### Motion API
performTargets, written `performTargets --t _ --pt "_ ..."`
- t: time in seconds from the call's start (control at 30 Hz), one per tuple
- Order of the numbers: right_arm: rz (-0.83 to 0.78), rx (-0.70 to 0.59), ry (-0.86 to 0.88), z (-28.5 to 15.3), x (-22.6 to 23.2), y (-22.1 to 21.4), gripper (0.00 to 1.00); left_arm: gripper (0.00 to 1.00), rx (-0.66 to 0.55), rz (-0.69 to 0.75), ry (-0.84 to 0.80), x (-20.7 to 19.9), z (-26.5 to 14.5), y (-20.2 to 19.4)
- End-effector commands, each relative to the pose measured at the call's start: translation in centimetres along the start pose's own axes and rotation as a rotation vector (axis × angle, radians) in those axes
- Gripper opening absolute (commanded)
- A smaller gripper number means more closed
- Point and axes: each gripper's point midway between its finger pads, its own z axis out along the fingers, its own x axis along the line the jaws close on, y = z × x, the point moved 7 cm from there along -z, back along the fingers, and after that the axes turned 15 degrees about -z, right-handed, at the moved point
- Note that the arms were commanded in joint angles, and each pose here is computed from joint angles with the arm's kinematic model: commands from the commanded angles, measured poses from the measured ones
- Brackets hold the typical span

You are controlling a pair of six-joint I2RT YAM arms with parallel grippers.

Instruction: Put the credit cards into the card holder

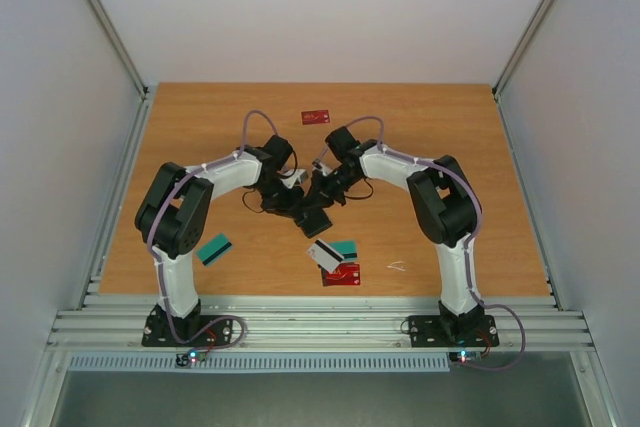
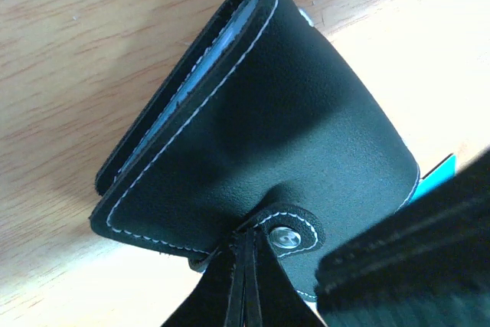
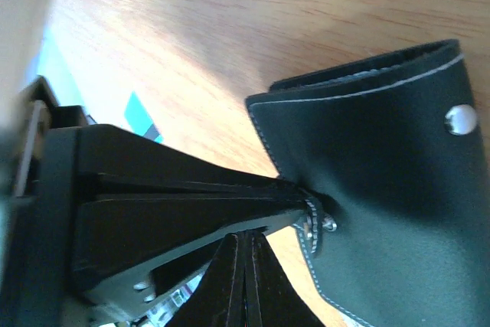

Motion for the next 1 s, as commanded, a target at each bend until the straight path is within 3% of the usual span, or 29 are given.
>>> performTargets --t 0.0,0.97 --pt "0.044 0.028 0.003 1.0 -1.6 -0.6 0.01 0.0 0.01 -0.01 0.077 1.3 1.5 0.2" --pt "0.11 0.127 -0.188 4.5 -8.5 -4.8 0.01 0.0 0.03 -0.03 0.121 0.2 1.8 0.0"
